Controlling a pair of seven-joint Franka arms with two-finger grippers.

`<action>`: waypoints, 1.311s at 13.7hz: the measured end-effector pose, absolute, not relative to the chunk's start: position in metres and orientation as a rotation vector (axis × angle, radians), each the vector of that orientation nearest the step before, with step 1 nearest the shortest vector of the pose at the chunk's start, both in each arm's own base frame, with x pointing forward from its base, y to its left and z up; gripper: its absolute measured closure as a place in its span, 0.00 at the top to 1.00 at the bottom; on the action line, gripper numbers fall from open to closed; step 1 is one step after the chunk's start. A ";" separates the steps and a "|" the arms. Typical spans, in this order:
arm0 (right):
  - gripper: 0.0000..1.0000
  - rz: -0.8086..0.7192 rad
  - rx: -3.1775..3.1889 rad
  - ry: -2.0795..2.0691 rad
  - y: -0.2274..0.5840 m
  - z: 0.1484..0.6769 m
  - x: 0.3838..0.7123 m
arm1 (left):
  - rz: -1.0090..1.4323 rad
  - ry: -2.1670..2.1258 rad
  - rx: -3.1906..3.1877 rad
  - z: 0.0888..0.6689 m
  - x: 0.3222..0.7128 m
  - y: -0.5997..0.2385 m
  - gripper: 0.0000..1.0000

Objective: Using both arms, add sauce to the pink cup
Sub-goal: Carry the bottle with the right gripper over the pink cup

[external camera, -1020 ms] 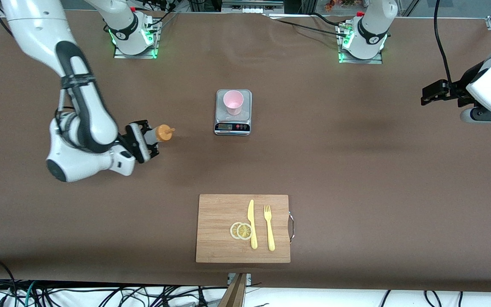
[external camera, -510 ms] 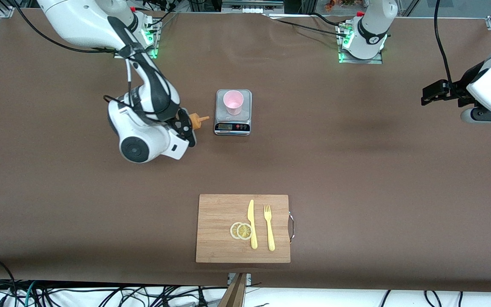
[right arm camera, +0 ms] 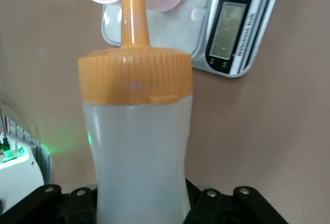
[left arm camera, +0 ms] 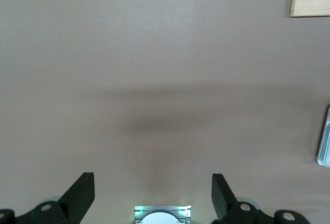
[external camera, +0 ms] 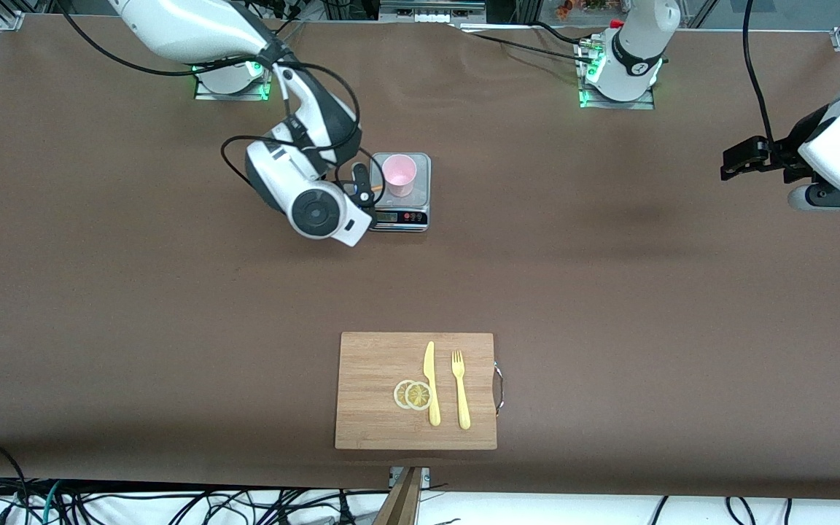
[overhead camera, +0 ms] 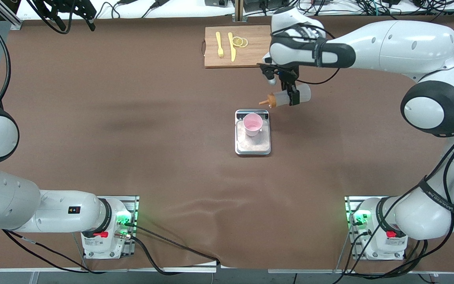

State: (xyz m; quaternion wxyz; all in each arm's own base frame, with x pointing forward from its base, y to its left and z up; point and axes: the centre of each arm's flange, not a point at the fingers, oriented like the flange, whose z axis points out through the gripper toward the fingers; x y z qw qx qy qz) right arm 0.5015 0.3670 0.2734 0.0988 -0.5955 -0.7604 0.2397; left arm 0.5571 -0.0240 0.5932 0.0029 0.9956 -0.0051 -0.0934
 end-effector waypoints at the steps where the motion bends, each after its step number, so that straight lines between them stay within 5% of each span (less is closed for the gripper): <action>1: 0.31 0.741 -1.773 -2.273 0.374 0.276 0.494 | -0.293 -0.016 3.122 0.593 0.557 -0.024 1.00; 18: 0.31 0.982 -1.803 -2.486 0.424 0.293 0.433 | -0.293 -0.016 3.122 0.593 0.557 -0.024 1.00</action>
